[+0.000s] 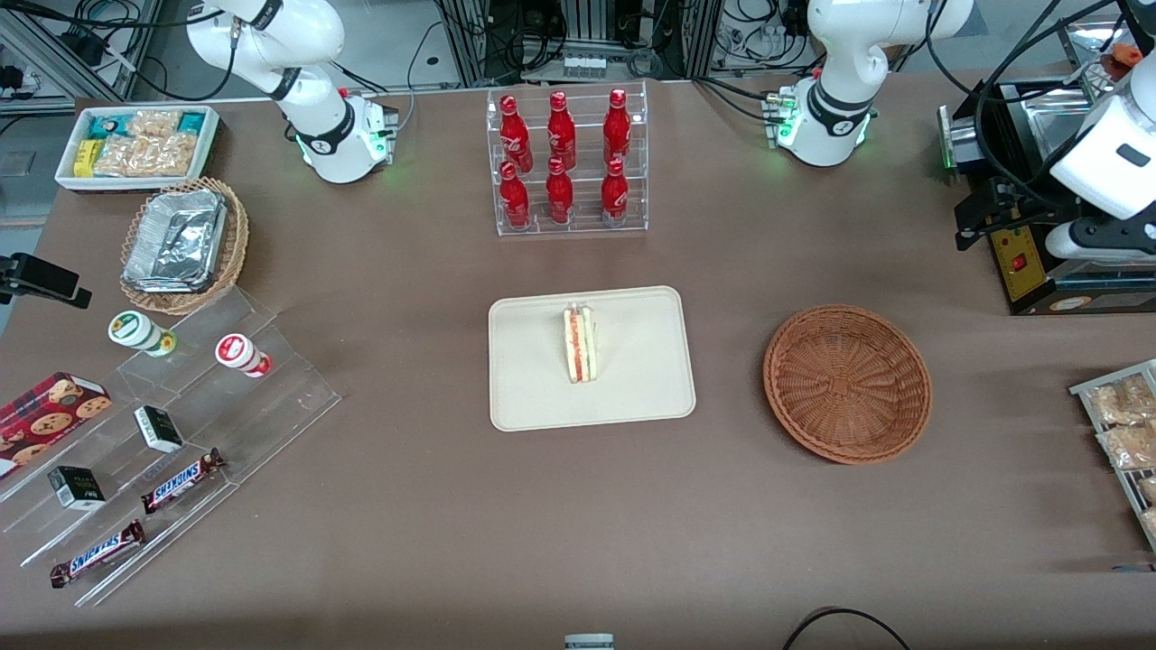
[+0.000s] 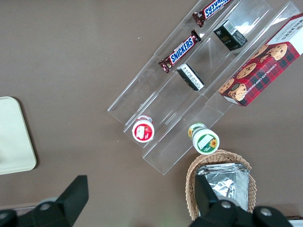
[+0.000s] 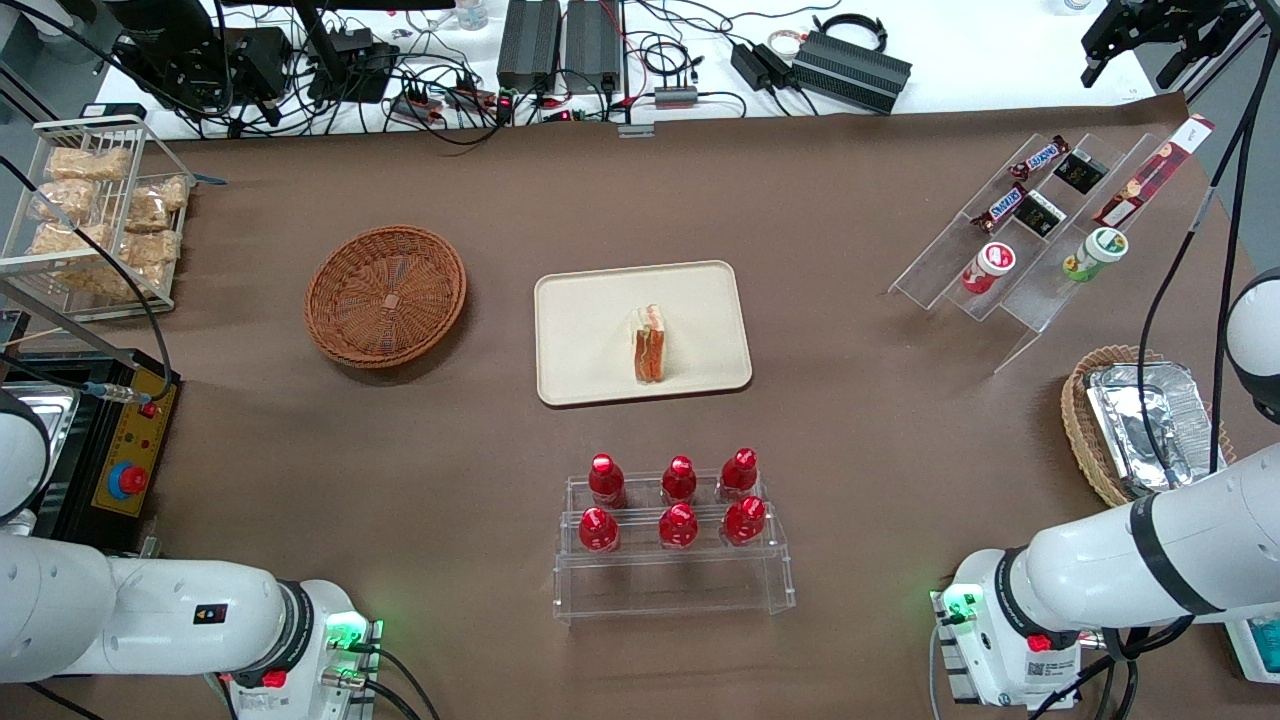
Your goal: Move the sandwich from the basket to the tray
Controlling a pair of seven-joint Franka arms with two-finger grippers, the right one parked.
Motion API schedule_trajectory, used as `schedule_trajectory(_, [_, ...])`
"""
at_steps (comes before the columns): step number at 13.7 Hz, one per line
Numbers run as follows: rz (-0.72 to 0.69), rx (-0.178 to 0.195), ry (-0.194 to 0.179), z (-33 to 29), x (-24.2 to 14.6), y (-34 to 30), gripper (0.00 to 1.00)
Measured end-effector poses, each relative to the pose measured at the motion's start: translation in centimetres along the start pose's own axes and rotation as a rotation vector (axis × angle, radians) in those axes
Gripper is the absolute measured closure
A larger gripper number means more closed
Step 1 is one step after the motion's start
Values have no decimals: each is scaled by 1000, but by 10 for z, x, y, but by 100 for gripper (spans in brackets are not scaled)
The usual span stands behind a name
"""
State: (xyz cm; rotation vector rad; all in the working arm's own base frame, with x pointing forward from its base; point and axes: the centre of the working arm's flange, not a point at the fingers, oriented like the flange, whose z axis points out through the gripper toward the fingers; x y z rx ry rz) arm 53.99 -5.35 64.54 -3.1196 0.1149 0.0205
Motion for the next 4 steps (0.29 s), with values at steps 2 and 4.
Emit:
schedule_trajectory(2, [2, -1, 10, -2, 8, 1, 0])
schedule_trajectory(4, [5, -2, 20, -7, 12, 3, 0])
